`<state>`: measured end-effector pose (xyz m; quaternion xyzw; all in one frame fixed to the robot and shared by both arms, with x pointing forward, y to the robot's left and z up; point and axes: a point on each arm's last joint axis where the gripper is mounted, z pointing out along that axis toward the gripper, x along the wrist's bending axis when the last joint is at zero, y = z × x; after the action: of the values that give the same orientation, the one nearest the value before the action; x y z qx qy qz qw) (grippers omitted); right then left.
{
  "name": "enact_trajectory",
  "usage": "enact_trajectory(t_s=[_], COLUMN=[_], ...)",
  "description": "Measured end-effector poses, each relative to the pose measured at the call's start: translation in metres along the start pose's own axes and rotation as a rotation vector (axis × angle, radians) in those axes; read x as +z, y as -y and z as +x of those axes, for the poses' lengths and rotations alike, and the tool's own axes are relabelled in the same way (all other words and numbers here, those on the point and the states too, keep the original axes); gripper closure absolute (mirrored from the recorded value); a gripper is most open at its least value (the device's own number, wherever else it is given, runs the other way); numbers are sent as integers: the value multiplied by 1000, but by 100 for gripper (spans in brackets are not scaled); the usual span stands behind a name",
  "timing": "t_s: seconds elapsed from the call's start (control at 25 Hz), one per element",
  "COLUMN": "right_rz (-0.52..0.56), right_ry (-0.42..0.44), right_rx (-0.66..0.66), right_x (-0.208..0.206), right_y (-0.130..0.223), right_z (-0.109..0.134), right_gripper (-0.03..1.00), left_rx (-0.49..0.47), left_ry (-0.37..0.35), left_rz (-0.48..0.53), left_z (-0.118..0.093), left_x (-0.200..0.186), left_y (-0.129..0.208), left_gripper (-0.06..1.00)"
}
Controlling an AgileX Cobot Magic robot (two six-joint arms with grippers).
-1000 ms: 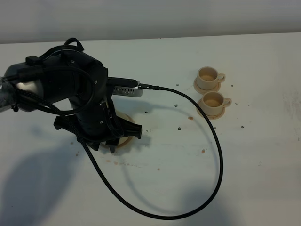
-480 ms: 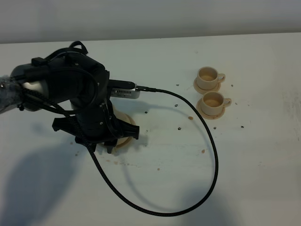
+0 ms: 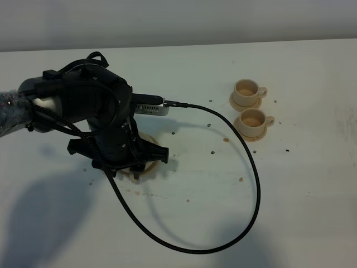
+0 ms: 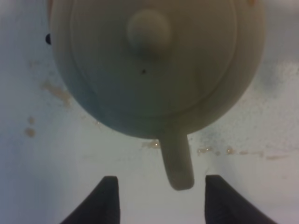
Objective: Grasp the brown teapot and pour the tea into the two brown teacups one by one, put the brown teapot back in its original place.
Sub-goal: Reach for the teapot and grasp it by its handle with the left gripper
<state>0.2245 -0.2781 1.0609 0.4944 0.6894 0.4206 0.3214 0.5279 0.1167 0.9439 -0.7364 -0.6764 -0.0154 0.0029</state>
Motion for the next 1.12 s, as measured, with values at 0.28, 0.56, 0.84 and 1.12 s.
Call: enact_trajectory(t_s=[0.28, 0.56, 0.84, 1.12], right_rz=[0, 0, 0, 0], right_ry=[0, 0, 0, 0], right_rx=[0, 0, 0, 0], right_x=[0, 0, 0, 0], right_y=[0, 0, 0, 0], right_z=[0, 0, 0, 0], right_gripper=[88, 88, 88, 88], left_rx=[0, 0, 7, 7], left_ry=[-5, 4, 4, 9], left_rz=[10, -5, -31, -44], left_z=[-1, -2, -2, -2], left_x=[7, 9, 9, 9], left_y=[-2, -4, -6, -8], left_gripper=[54, 54, 54, 54])
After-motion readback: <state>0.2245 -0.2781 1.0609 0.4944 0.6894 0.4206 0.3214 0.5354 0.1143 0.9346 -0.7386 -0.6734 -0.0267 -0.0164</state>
